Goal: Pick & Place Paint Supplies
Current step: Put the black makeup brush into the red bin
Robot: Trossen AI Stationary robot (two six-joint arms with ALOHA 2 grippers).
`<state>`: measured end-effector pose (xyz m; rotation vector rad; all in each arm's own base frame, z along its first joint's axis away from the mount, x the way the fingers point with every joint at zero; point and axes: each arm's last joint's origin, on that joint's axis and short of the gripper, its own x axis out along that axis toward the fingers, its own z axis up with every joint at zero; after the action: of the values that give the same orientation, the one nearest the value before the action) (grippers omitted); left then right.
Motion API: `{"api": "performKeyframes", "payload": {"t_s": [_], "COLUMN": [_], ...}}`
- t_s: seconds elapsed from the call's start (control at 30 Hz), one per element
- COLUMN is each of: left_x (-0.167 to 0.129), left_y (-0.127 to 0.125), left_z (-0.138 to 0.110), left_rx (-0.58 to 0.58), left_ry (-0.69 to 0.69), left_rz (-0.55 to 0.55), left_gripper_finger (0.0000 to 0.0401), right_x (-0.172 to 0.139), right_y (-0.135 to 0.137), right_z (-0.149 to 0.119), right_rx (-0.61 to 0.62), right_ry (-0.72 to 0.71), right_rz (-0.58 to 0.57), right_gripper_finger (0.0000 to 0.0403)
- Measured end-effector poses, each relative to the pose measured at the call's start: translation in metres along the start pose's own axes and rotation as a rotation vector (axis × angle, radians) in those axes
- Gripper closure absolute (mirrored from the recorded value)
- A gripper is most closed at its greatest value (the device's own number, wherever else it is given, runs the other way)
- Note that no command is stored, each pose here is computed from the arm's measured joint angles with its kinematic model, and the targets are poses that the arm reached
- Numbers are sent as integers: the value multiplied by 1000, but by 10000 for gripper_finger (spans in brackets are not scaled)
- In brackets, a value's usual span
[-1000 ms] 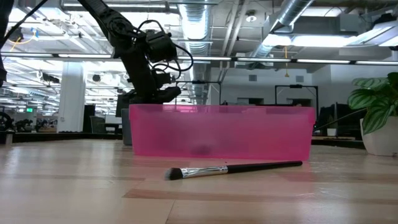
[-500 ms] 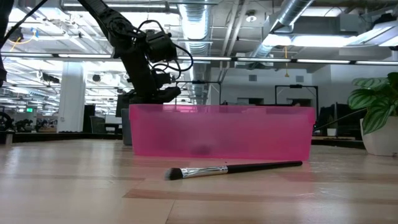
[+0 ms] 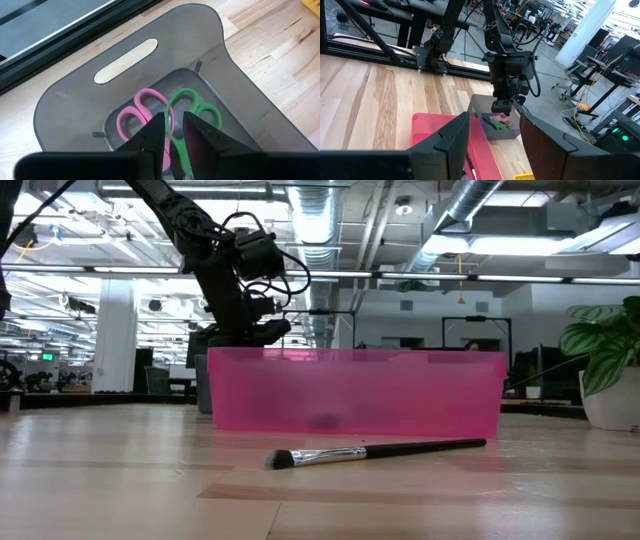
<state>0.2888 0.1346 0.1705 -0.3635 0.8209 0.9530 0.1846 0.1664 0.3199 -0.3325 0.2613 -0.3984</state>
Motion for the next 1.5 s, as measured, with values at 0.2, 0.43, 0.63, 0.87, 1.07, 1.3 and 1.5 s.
{"api": "performKeyframes", "payload": {"t_s": [0.2,0.43,0.63,0.87,1.07,1.3,1.5], "left_x": [0,-13,-57,-124,-172,-226,-279], "left_y": [0,3,8,2,-19,-54,-85], "left_z": [0,7,23,14,-32,-103,-143], "left_rx": [13,25,32,230,420,624,587], "left_ry": [0,-38,-144,-213,-179,-316,-653], "left_rz": [-1,-18,-161,-615,-1113,-1575,-1667], "left_gripper_finger": [327,324,324,324,324,324,324], "right_x": [0,0,0,0,0,0,0], "right_y": [0,0,0,0,0,0,0], "right_z": [0,0,-1,-1,-1,-1,0], "right_rx": [0,-1,-6,-6,-7,-4,2], "right_ry": [0,0,2,3,3,2,0], "right_rz": [0,0,0,0,0,1,1], "right_gripper_finger": [233,233,233,233,233,233,233]}}
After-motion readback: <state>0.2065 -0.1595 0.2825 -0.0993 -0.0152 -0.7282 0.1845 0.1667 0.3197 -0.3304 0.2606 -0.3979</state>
